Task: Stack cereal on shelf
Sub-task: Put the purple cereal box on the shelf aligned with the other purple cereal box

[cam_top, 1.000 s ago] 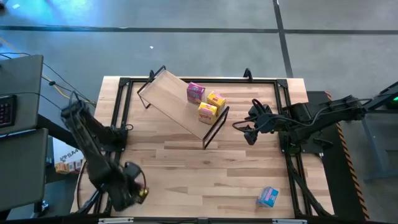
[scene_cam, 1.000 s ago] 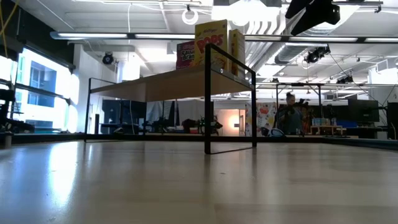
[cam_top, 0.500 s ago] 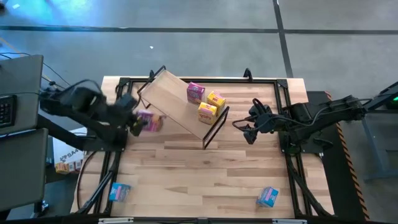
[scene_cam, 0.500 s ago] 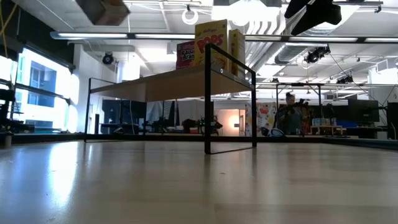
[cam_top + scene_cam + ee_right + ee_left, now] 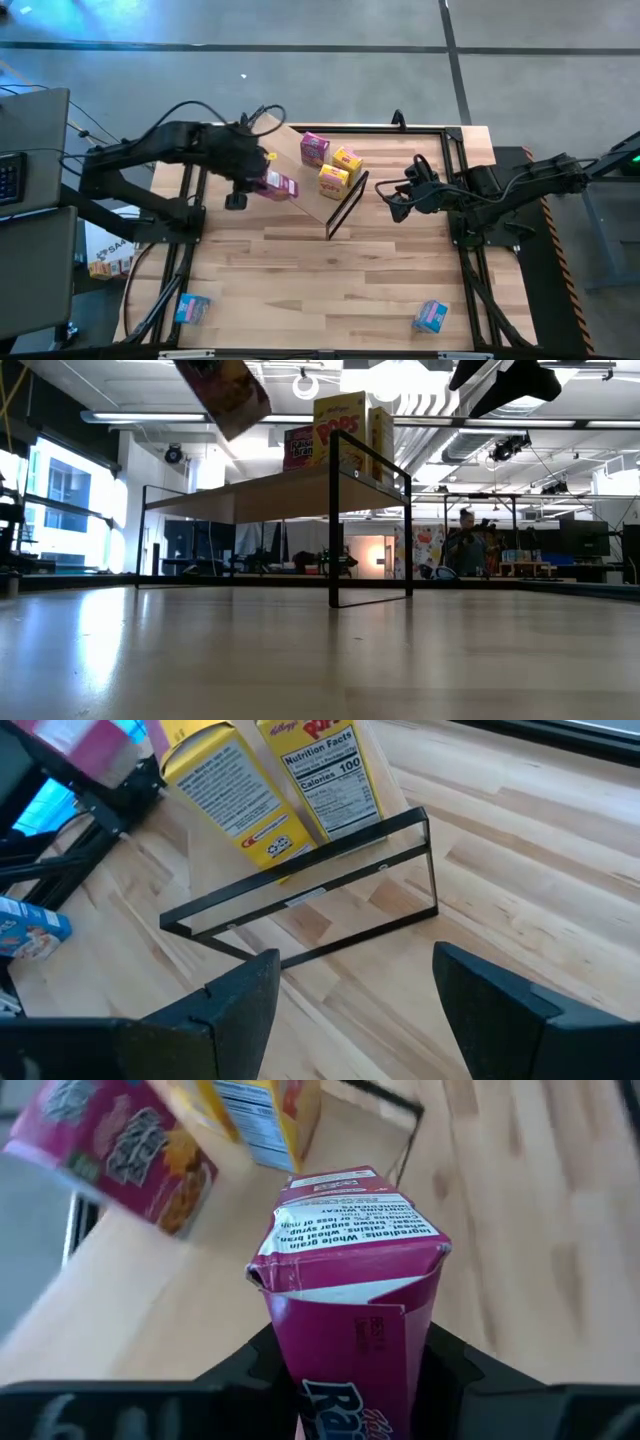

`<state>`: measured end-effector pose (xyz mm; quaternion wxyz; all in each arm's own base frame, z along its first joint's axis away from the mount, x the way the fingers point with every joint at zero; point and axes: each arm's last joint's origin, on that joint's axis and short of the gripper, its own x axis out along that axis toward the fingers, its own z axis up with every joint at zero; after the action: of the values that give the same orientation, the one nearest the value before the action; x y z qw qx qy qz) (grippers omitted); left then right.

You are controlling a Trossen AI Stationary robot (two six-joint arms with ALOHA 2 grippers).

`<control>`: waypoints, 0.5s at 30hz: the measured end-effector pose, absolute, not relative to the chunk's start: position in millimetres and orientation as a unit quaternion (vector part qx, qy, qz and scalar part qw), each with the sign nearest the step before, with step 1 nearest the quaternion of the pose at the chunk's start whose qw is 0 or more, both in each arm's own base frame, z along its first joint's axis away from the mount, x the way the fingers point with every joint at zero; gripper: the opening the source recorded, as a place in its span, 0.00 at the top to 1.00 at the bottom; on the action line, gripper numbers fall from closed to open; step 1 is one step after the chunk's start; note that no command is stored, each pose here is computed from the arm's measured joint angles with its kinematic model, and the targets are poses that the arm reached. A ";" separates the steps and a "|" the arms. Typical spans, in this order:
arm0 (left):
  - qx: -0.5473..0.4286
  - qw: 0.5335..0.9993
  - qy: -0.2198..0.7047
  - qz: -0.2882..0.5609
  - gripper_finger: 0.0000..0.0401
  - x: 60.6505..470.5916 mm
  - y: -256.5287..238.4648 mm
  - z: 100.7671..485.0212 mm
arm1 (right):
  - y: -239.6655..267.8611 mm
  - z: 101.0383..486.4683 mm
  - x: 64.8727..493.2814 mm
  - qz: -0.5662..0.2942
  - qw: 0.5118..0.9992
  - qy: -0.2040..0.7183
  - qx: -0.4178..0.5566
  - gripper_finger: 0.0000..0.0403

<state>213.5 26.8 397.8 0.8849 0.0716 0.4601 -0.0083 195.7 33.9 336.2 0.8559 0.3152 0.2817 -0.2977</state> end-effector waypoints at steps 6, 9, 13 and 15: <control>0.164 0.850 0.499 -0.041 0.71 244.6 38.5 376.2 | 33.9 336.2 195.7 -0.300 0.854 0.280 0.322 0.36; 0.188 0.828 0.527 -0.038 0.71 257.9 43.0 363.8 | 33.9 336.2 195.6 -0.298 0.855 0.281 0.318 0.36; 0.203 0.823 0.530 -0.035 0.71 269.0 45.2 357.8 | 33.9 336.2 195.6 -0.299 0.855 0.281 0.318 0.36; 0.211 0.825 0.524 -0.037 0.71 271.8 45.6 357.4 | 33.9 336.2 195.6 -0.299 0.855 0.281 0.317 0.36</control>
<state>271.8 45.6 357.4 0.8246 0.2106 0.5237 -0.0373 195.6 33.9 336.2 0.8552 0.3169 0.2813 -0.2985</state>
